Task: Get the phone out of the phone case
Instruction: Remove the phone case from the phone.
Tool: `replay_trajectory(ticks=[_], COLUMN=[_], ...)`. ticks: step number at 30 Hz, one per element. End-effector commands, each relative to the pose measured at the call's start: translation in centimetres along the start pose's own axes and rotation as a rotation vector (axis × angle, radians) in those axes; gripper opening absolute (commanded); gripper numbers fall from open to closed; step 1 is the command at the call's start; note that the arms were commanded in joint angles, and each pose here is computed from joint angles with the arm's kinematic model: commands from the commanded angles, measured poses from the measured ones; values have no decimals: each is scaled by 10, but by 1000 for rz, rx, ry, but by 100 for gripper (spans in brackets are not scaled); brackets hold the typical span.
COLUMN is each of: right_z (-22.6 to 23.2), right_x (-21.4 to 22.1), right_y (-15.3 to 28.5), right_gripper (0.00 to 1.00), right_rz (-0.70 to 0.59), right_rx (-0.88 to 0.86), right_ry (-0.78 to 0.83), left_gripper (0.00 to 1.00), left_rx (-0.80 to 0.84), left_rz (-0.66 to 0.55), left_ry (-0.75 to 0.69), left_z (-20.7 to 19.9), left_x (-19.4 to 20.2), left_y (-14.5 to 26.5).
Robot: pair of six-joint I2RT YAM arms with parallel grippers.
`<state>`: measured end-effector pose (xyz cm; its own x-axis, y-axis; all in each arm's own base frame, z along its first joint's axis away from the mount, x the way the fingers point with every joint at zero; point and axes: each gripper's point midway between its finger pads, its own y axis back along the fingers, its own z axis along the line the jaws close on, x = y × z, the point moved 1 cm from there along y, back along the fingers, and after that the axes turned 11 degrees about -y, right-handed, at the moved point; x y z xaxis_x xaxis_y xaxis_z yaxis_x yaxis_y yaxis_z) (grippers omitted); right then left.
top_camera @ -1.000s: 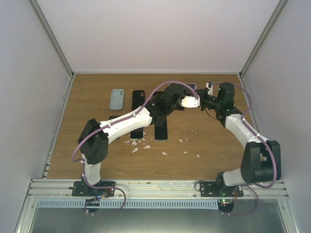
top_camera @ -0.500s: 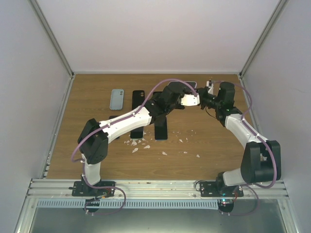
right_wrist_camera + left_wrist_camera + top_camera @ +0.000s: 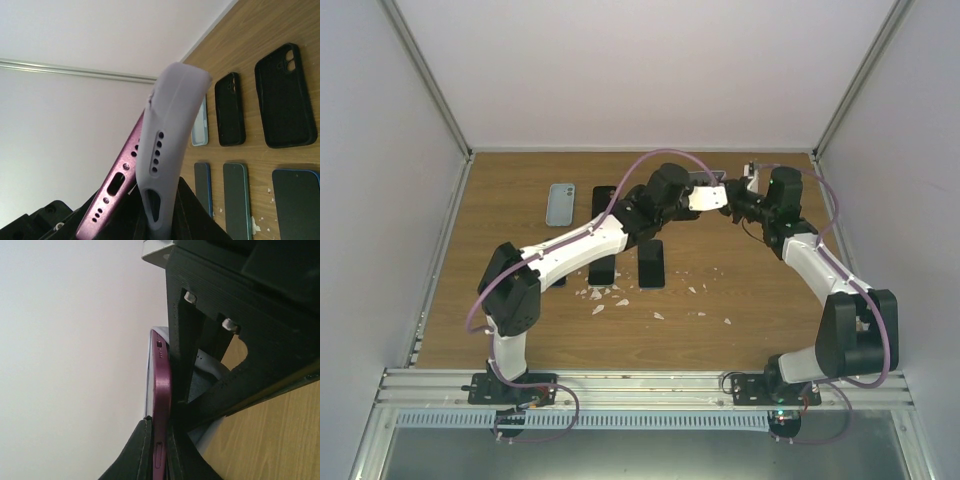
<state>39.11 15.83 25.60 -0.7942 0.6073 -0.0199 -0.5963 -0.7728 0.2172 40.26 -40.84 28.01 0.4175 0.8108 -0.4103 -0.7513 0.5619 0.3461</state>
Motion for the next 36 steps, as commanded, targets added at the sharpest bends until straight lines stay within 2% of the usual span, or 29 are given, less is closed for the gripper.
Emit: replay_trajectory(ticks=[1, 14, 16, 24, 32, 36], right_z=[47, 57, 58, 67, 72, 71], right_x=[50, 52, 53, 58, 65, 65], right_y=[0, 4, 4, 3, 2, 1], right_gripper=[1, 1, 1, 0, 0, 1], right_rz=[223, 221, 223, 241, 259, 258], right_rx=[-131, -151, -154, -172, -188, -181], right_ry=[150, 198, 203, 228, 253, 261], left_gripper=[0, 0, 3, 23, 25, 23], left_rx=[-86, -55, -55, -100, -183, -202], left_rz=[-31, -37, -31, 3, 50, 69], left_ry=[120, 256, 247, 162, 49, 31], left_z=[32, 44, 44, 40, 38, 41], left_x=[7, 24, 25, 27, 29, 32], left_y=[3, -1, -3, -11, -20, -24])
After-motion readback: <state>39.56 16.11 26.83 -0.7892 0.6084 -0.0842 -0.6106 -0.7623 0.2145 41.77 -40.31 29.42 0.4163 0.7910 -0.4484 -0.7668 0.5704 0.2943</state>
